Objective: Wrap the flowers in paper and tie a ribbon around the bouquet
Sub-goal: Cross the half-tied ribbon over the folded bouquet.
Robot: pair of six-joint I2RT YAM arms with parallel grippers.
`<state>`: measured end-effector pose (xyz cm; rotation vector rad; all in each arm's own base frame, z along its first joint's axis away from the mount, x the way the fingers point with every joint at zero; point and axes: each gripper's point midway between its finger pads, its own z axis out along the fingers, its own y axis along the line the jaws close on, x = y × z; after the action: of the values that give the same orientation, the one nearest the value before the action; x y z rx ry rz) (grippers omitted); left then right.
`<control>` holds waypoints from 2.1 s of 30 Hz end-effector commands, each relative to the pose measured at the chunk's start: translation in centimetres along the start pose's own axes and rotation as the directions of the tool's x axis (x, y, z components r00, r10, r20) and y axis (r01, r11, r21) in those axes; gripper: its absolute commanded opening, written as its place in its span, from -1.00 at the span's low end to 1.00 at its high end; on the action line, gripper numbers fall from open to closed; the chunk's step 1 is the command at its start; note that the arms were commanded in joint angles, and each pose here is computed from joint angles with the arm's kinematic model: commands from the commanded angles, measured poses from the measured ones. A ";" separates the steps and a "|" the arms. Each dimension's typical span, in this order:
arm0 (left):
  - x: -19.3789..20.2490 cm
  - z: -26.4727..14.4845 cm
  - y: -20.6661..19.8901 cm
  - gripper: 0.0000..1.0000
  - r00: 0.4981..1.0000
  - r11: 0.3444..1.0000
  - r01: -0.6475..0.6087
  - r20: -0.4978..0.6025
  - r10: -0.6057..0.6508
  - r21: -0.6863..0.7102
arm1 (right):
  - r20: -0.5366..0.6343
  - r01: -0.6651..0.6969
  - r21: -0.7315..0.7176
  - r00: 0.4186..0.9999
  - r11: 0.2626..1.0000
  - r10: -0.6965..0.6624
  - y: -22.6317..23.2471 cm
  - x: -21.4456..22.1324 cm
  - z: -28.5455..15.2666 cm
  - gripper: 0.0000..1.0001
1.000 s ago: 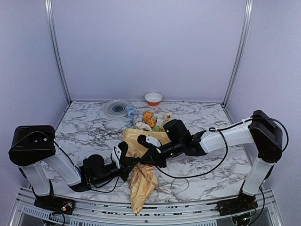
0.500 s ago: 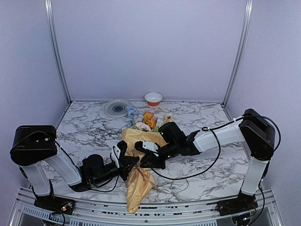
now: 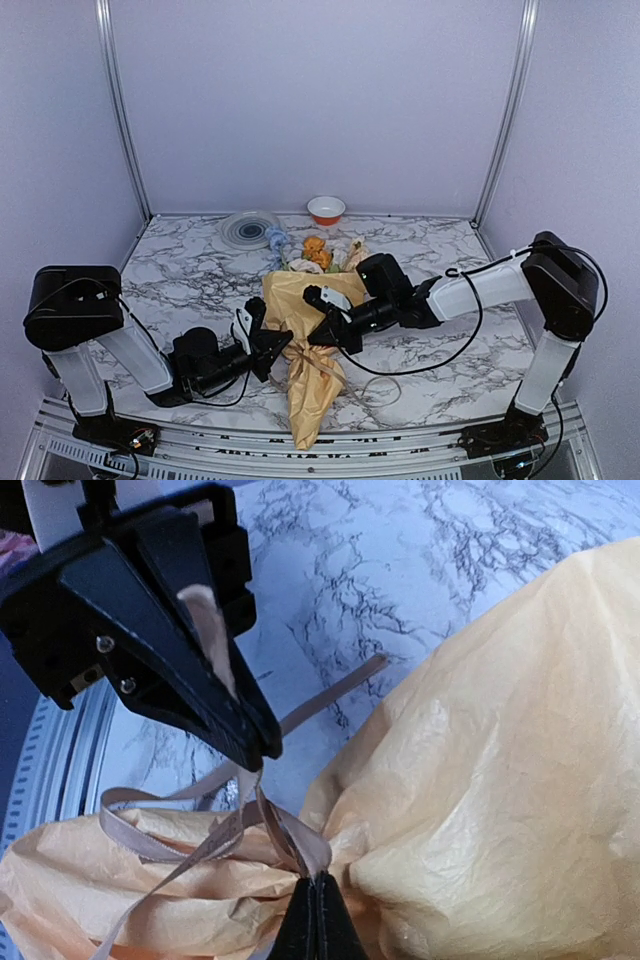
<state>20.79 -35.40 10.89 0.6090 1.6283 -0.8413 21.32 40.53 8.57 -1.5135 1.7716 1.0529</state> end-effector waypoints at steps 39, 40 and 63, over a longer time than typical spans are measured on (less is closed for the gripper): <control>-2.7 -1.6 5.4 0.41 0.993 0.972 0.109 0.060 -0.099 -0.208 | 0.152 -0.149 -0.014 0.977 0.989 0.150 -0.7 -0.2 -3.0 -1.00; -3.1 -1.5 4.3 0.34 0.997 0.985 0.058 0.057 -0.050 -0.160 | 0.150 -0.150 -0.016 0.977 0.989 0.151 -0.6 -0.2 -2.9 -1.00; 6.2 2.0 -7.1 -0.28 0.715 0.743 -0.357 -0.346 0.608 0.566 | 0.141 -0.156 -0.023 0.977 0.988 0.157 -0.7 -0.1 -2.9 -1.00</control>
<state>16.15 -42.22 8.42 1.5775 1.5204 -0.6644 21.35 37.50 8.84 -1.2854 1.8541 1.2087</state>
